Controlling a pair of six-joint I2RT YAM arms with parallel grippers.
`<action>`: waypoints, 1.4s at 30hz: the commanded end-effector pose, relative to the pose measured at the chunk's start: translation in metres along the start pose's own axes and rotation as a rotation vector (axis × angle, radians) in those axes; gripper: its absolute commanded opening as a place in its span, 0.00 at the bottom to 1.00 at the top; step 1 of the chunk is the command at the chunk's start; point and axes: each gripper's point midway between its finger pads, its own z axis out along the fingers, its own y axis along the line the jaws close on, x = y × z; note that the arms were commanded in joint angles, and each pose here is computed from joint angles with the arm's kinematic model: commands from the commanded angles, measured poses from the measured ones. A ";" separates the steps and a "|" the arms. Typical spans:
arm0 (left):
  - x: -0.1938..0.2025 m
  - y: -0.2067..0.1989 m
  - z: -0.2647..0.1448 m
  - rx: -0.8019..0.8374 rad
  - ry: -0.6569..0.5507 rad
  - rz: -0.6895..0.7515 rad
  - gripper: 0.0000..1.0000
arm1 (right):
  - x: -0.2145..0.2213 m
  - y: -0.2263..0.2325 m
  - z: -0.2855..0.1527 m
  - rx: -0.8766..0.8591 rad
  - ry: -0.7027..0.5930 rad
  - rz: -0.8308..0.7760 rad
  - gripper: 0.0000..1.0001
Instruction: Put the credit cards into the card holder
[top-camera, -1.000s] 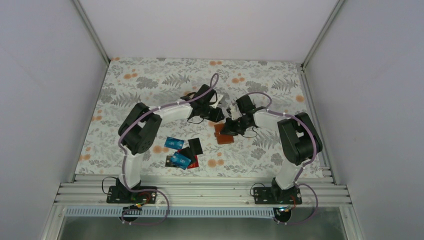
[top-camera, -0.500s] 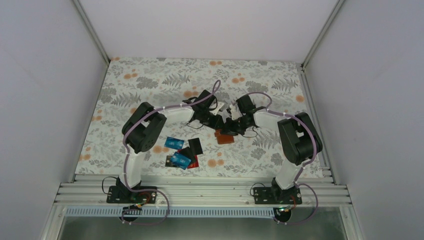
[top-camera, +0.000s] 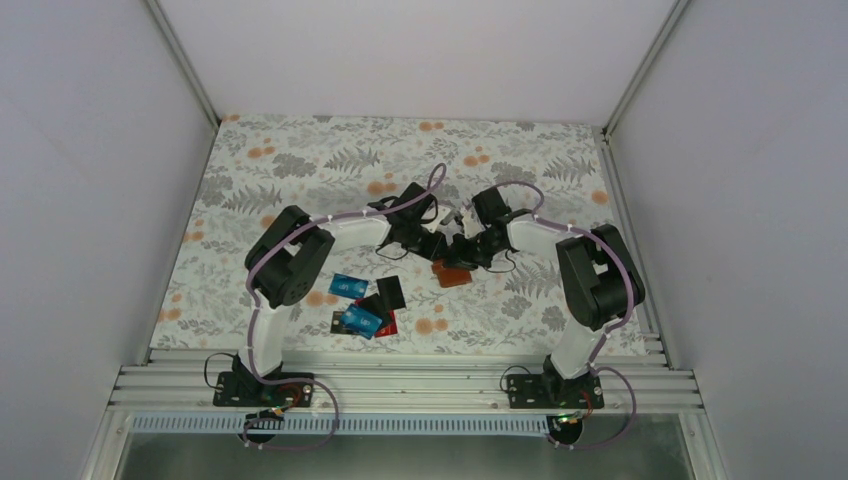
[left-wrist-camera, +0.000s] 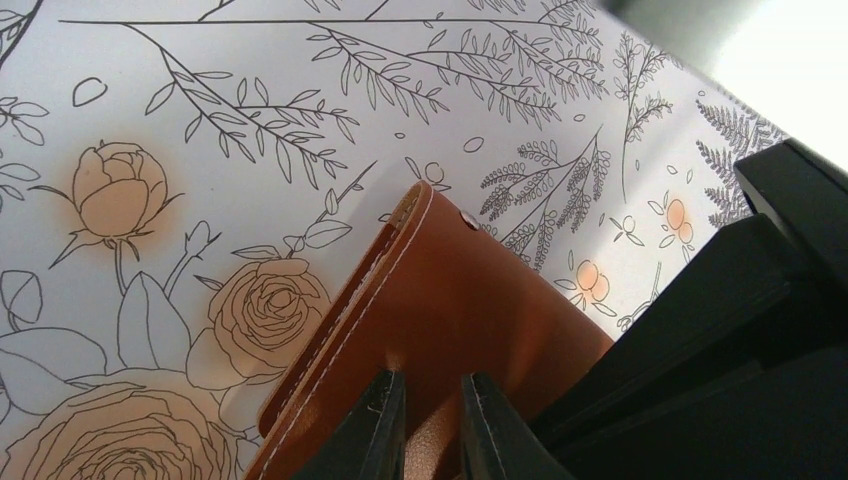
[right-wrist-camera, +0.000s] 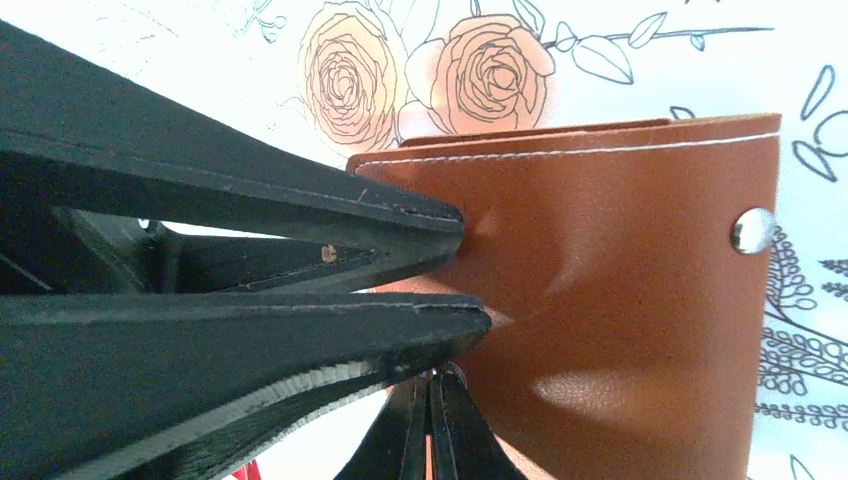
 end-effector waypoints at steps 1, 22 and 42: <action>0.020 0.018 0.011 -0.077 0.055 -0.003 0.17 | -0.010 0.000 -0.015 0.034 -0.040 -0.012 0.04; 0.022 0.017 0.013 -0.100 0.057 0.008 0.17 | -0.007 -0.041 -0.002 0.207 -0.027 0.048 0.04; 0.027 0.016 0.004 -0.109 0.030 0.023 0.17 | 0.027 -0.113 0.016 0.429 0.110 0.181 0.04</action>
